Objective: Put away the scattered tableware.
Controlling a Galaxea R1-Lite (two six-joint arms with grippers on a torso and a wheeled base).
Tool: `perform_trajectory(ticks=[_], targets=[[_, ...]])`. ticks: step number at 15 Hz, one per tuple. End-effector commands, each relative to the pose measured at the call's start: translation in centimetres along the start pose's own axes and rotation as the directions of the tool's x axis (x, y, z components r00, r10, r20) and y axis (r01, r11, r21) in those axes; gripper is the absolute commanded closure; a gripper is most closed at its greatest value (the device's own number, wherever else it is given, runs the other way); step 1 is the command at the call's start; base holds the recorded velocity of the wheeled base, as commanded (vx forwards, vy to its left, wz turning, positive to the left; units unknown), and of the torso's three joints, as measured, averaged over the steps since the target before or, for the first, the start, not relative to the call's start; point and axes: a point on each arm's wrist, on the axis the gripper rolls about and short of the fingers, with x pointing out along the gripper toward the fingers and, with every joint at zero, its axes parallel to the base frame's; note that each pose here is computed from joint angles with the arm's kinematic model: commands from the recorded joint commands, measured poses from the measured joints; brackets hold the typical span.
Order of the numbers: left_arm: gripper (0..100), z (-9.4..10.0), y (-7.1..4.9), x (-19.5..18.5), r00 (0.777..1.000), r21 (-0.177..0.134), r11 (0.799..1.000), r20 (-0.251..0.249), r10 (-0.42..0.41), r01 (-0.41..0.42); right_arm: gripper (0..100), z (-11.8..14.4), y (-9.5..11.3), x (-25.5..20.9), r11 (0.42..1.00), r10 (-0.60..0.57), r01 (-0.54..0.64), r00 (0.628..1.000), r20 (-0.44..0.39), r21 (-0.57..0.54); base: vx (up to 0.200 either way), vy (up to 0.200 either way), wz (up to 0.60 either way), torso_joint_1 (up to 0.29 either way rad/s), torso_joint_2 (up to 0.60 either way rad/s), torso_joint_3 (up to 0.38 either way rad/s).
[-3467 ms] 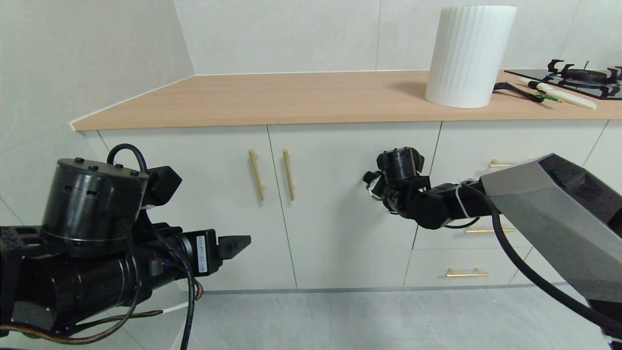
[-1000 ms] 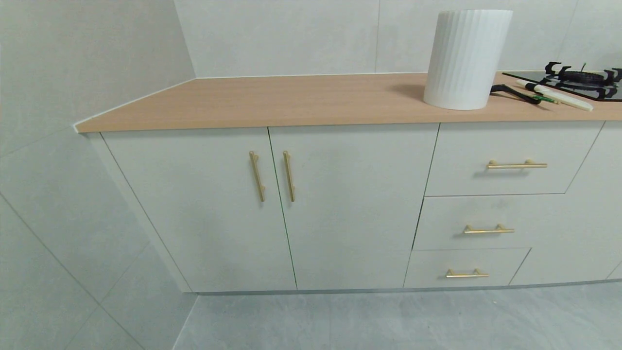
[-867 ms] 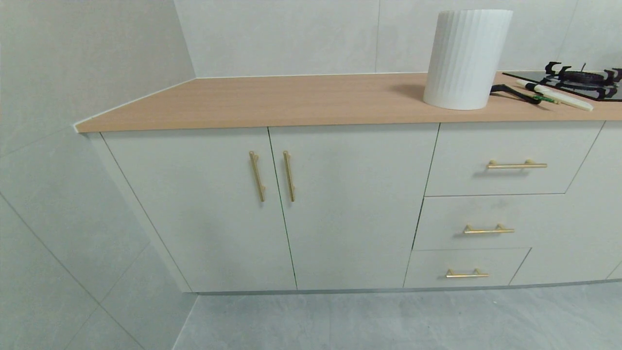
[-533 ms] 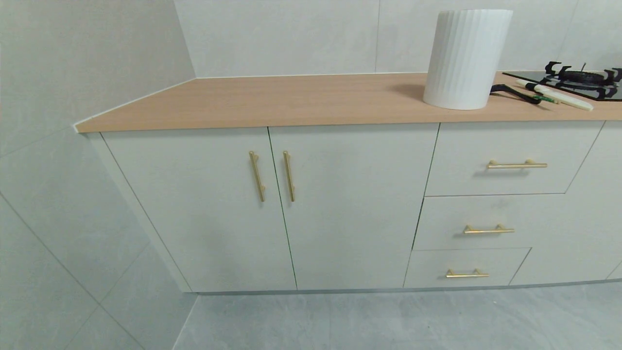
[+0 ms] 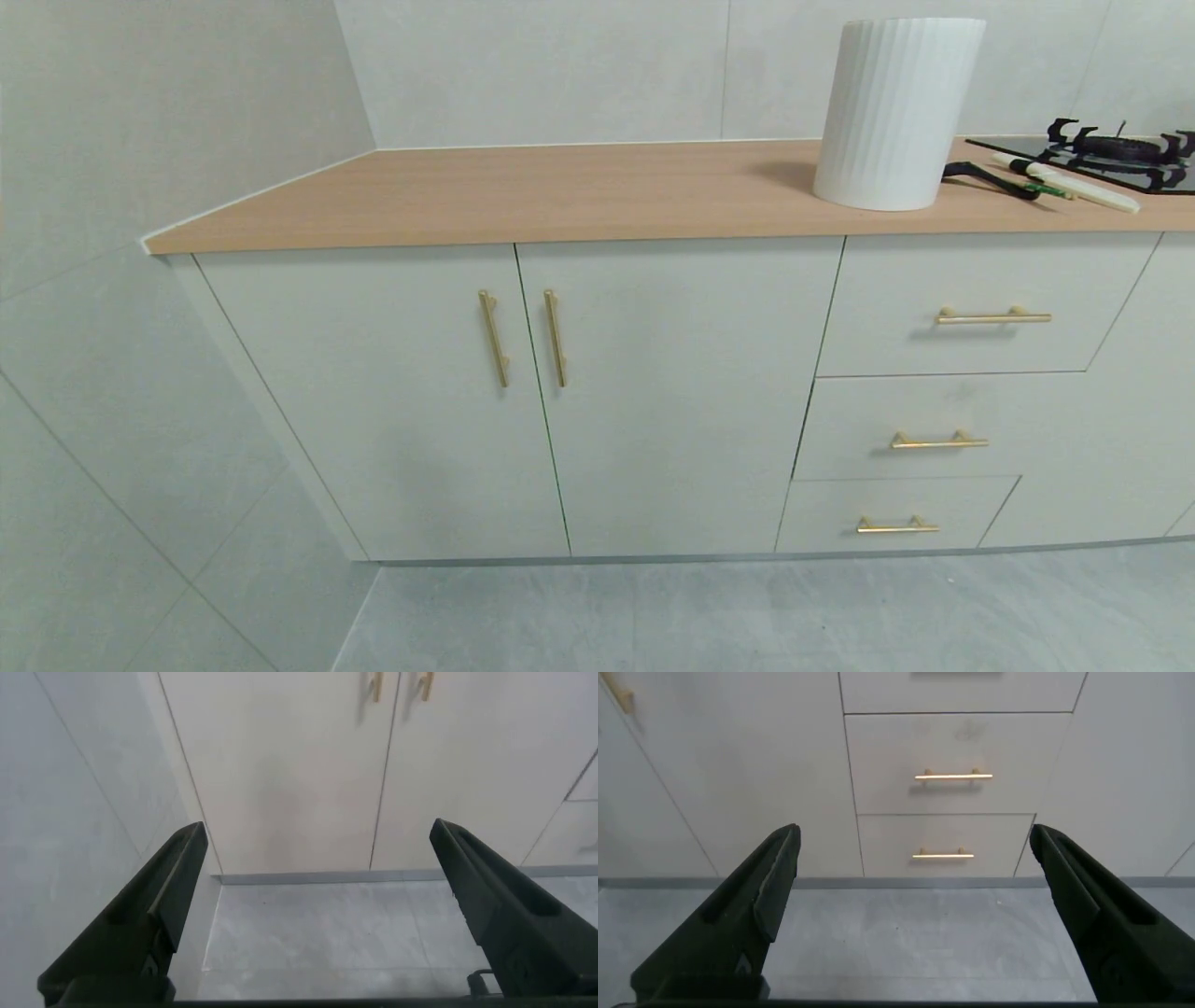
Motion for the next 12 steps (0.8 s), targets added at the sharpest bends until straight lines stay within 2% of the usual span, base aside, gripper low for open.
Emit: perform_trajectory(ticks=[1, 2, 3, 4, 5, 9, 10, 11, 12], targets=[[0, -0.05, 0.0, 0.02, 1.0, -0.001, 1.0, -0.003, 0.002, -0.002, 0, -0.08, 0.03, 0.03, 1.0, 0.014, -0.014, 1.0, -0.01, -0.003, 0.0, 0.0, 0.0, 0.0, 0.0, 0.0], [0, -0.05, -0.01, 0.02, 1.0, -0.001, 1.0, -0.003, -0.001, 0.001, 0, -0.08, 0.03, 0.03, 1.0, 0.017, -0.017, 1.0, -0.01, -0.01, 0.0, 0.0, 0.0, 0.0, 0.0, 0.0], [0, -0.05, -0.07, 0.02, 1.0, 0.015, 1.0, -0.002, -0.027, 0.028, 0, -0.08, 0.06, 0.03, 0.999, 0.028, -0.028, 1.0, -0.01, -0.019, 0.0, 0.0, 0.0, 0.0, 0.0, 0.0], [0, -0.05, -0.12, 0.02, 0.999, 0.067, 0.996, -0.002, -0.052, 0.052, 0, -0.08, 0.06, 0.03, 0.999, 0.028, -0.028, 1.0, -0.01, -0.02, 0.0, 0.0, 0.0, 0.0, 0.0, 0.0], [0, -0.06, -0.11, 0.02, 0.999, 0.086, 0.995, -0.003, -0.049, 0.049, 0, -0.08, 0.06, 0.03, 0.999, 0.028, -0.028, 1.0, -0.01, -0.019, 0.0, 0.0, 0.0, 0.0, 0.0, 0.0], [0, -0.08, -0.11, 0.02, 0.999, 0.05, 0.998, -0.005, -0.047, 0.048, 0, -0.12, 0.06, 0.04, 1.0, 0.028, -0.028, 1.0, -0.011, -0.011, 0.0, 0.0, 0.0, 0.0, 0.0, 0.0], [0, -0.06, -0.08, 0.02, 0.999, -0.005, 0.999, -0.004, -0.034, 0.034, 0, -0.12, 0.06, 0.04, 1.0, 0.028, -0.028, 1.0, -0.011, -0.012, 0.0, 0.0, 0.0, 0.0, 0.0, 0.0], [0, -0.06, -0.07, 0.02, 1.0, -0.022, 0.999, -0.004, -0.029, 0.029, 0, -0.12, 0.06, 0.04, 1.0, 0.028, -0.028, 1.0, -0.011, -0.012, 0.0, 0.0, 0.0, 0.0, 0.0, 0.0], [0, -0.06, -0.07, 0.02, 1.0, -0.019, 0.999, -0.004, -0.028, 0.027, 0, -0.12, 0.06, 0.04, 1.0, 0.028, -0.028, 1.0, -0.011, -0.012, 0.0, 0.0, 0.0, 0.0, 0.0, 0.0]])
